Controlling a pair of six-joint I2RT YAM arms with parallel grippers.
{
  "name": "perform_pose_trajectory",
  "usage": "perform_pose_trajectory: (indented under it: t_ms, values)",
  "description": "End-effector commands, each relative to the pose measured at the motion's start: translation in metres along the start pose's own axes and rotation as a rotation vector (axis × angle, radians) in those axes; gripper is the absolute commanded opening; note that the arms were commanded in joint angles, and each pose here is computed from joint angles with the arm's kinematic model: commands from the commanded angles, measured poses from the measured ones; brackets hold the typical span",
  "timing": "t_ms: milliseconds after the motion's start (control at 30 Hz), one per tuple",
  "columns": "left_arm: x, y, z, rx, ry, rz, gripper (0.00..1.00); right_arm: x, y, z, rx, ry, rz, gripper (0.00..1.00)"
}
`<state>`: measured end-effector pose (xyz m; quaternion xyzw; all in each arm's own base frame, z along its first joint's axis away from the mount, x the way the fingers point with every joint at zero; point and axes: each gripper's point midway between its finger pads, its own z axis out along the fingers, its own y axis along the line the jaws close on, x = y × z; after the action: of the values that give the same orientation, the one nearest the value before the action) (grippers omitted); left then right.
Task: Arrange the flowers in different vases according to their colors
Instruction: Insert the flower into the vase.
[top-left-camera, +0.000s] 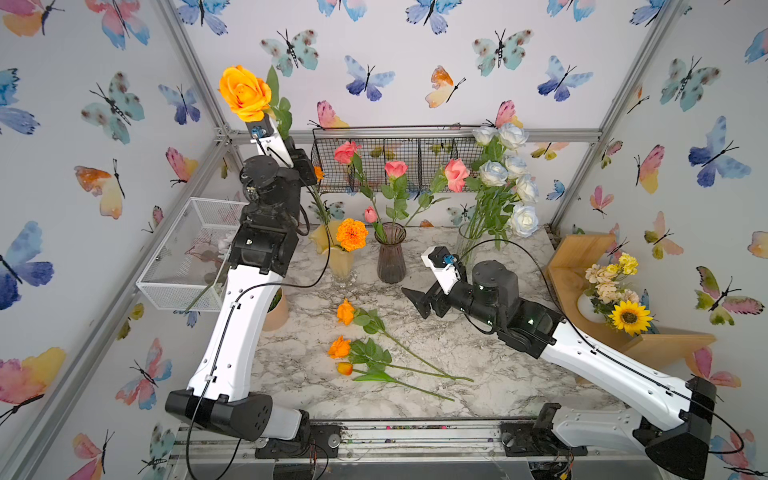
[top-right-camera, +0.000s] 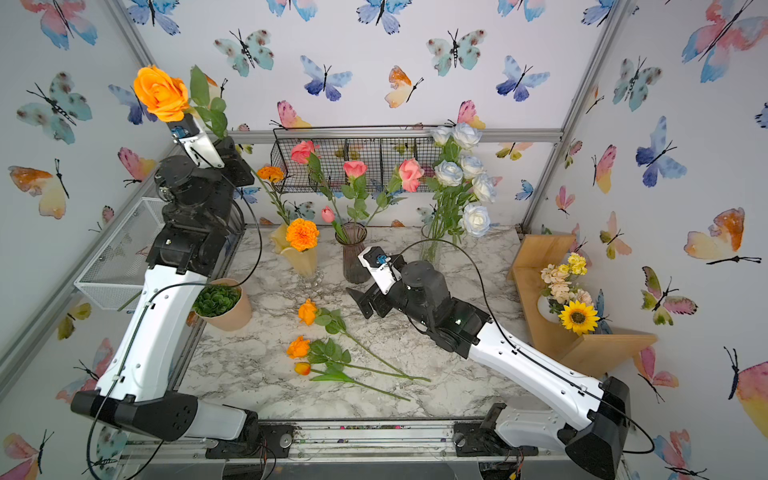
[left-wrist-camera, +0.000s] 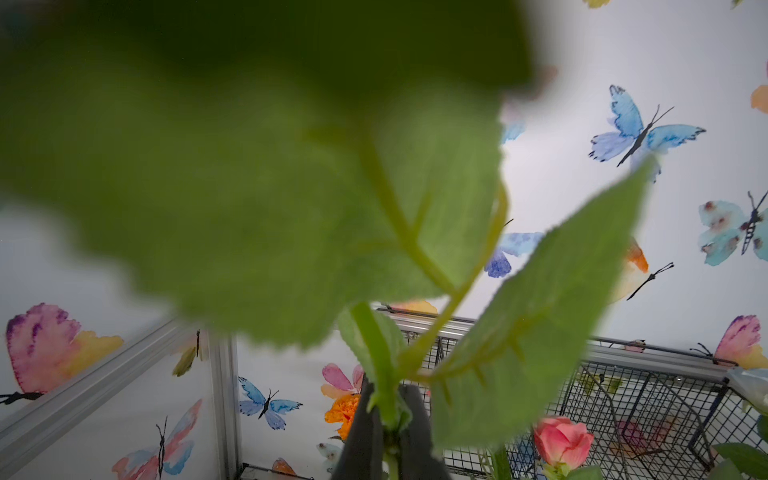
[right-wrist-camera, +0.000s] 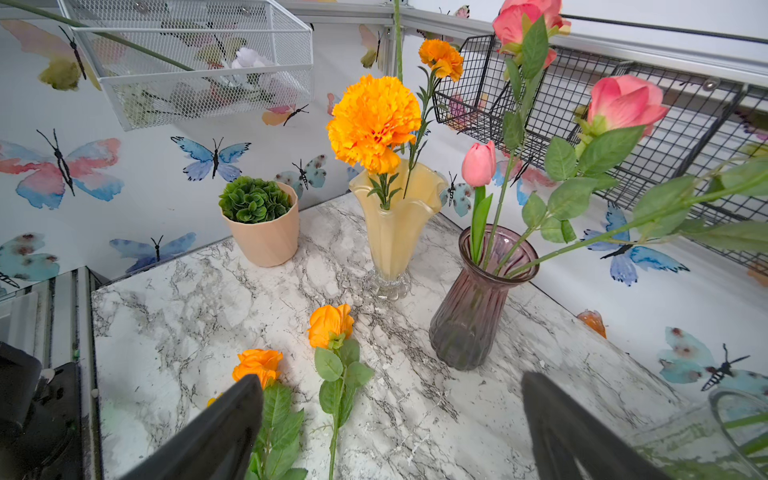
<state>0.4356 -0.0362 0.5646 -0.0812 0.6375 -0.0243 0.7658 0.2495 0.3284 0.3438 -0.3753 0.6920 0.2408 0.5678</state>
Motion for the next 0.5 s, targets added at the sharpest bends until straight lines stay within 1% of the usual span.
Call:
perform_pose_trajectory:
  t_ms: [0,100,233,467]
  values:
    - [0.000,0.000,0.009,0.061,-0.016,-0.073,0.00,0.003,-0.006,-0.005,0.038,0.006,-0.014,0.99]
    - [0.035,0.004,0.019,0.074,0.050,-0.102,0.00,0.006,-0.006,-0.002,0.041,0.012,-0.019,0.99]
    - [0.077,0.010,0.022,0.085,0.121,-0.127,0.00,0.008,-0.006,0.002,0.040,0.020,-0.020,0.99]
    - [0.129,0.025,0.030,0.081,0.231,-0.177,0.00,0.011,-0.005,0.010,0.033,0.034,-0.023,0.99]
